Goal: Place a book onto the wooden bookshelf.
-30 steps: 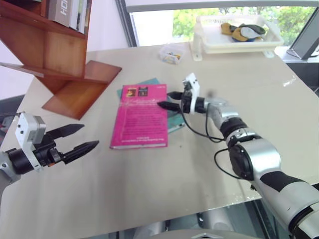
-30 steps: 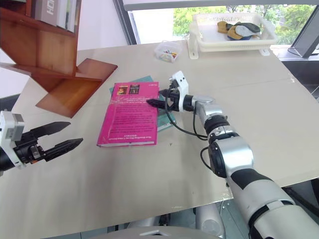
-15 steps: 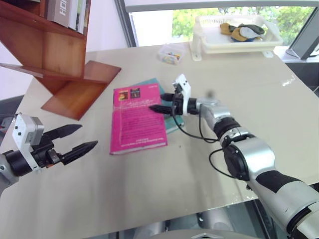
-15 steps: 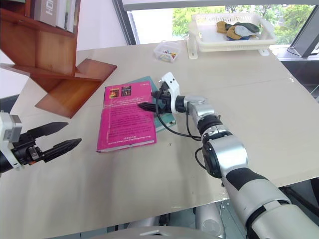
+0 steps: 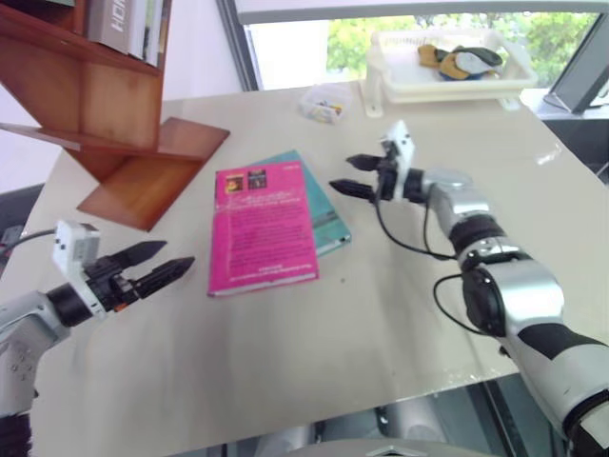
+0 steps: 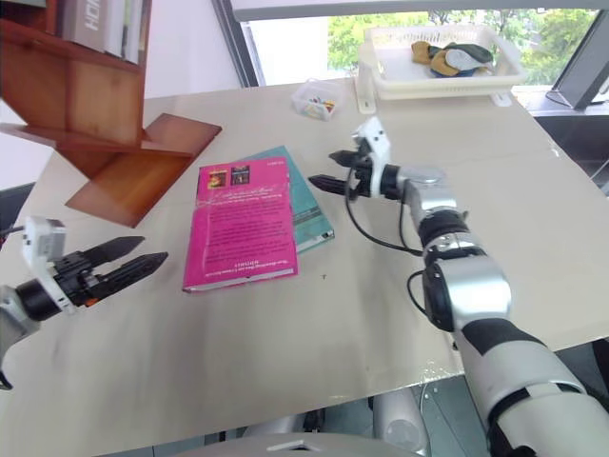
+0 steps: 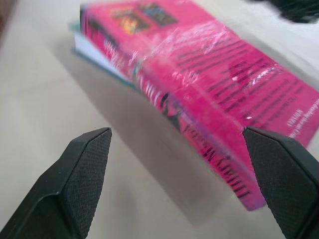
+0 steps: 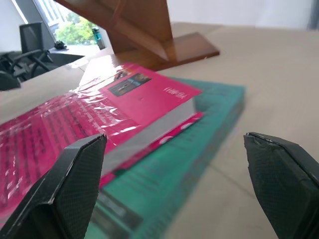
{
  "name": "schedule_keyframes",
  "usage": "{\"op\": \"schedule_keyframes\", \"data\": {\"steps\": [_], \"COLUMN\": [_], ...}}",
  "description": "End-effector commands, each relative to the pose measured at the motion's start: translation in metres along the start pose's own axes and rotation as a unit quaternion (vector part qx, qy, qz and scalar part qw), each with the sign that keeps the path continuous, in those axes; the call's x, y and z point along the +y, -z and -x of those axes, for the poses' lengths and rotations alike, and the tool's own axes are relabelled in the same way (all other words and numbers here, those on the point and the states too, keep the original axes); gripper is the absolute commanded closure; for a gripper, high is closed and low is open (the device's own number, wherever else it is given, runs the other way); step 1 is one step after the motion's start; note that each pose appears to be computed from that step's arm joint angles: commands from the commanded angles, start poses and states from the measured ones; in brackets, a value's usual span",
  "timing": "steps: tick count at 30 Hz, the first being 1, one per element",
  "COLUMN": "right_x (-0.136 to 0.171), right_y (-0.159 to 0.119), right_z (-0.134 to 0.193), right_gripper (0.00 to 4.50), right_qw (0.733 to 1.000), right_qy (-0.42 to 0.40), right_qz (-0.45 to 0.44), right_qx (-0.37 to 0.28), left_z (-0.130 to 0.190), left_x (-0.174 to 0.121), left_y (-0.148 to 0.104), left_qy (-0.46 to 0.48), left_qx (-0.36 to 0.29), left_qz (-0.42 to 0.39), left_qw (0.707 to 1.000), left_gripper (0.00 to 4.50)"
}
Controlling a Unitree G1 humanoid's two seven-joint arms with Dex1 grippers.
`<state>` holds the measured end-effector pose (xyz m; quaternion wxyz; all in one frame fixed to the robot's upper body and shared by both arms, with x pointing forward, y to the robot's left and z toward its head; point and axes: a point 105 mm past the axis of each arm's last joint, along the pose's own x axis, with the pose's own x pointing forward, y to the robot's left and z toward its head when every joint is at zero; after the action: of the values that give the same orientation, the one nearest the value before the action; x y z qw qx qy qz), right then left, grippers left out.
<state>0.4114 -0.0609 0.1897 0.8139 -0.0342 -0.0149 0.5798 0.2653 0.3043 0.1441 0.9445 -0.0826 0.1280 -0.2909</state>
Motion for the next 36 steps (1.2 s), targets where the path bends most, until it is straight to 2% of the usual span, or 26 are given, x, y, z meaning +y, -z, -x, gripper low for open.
{"op": "schedule_keyframes", "data": {"steps": [1, 5, 8, 12, 15, 23, 26, 30, 36], "right_x": [0.023, 0.058, 0.091, 0.109, 0.114, 0.122, 0.124, 0.125, 0.126], "right_y": [-0.028, -0.03, -0.024, -0.015, -0.021, -0.041, -0.044, -0.048, -0.049], "right_z": [0.034, 0.073, 0.11, 0.135, 0.153, 0.16, 0.16, 0.163, 0.169], "right_gripper": [0.0, 0.0, 0.0, 0.0, 0.0, 0.0, 0.0, 0.0, 0.0], "right_qw": [0.994, 0.987, 0.98, 0.975, 0.976, 0.976, 0.976, 0.975, 0.975], "right_qy": [-0.077, -0.129, -0.161, -0.147, -0.12, -0.089, -0.085, -0.075, -0.059], "right_qz": [0.071, 0.1, 0.111, 0.126, 0.13, 0.146, 0.15, 0.153, 0.152], "right_qx": [-0.021, -0.007, 0.037, 0.107, 0.13, 0.132, 0.135, 0.139, 0.151], "left_z": [-0.012, -0.025, -0.037, -0.042, -0.048, -0.07, -0.082, -0.098, -0.118], "left_x": [0.006, 0.006, -0.001, -0.009, -0.016, -0.01, -0.007, -0.009, -0.015], "left_y": [-0.005, 0.003, 0.008, 0.008, 0.004, 0.001, 0.009, 0.018, 0.008], "left_qy": [0.031, 0.065, 0.117, 0.168, 0.204, 0.218, 0.211, 0.207, 0.22], "left_qx": [0.006, 0.04, 0.062, 0.085, 0.095, 0.083, 0.089, 0.099, 0.079], "left_qz": [0.076, 0.115, 0.183, 0.238, 0.279, 0.346, 0.361, 0.369, 0.368], "left_qw": [0.997, 0.99, 0.974, 0.953, 0.933, 0.909, 0.904, 0.9, 0.9], "left_gripper": [0.04, 0.04, 0.04, 0.04, 0.04, 0.04, 0.04, 0.04, 0.04]}}
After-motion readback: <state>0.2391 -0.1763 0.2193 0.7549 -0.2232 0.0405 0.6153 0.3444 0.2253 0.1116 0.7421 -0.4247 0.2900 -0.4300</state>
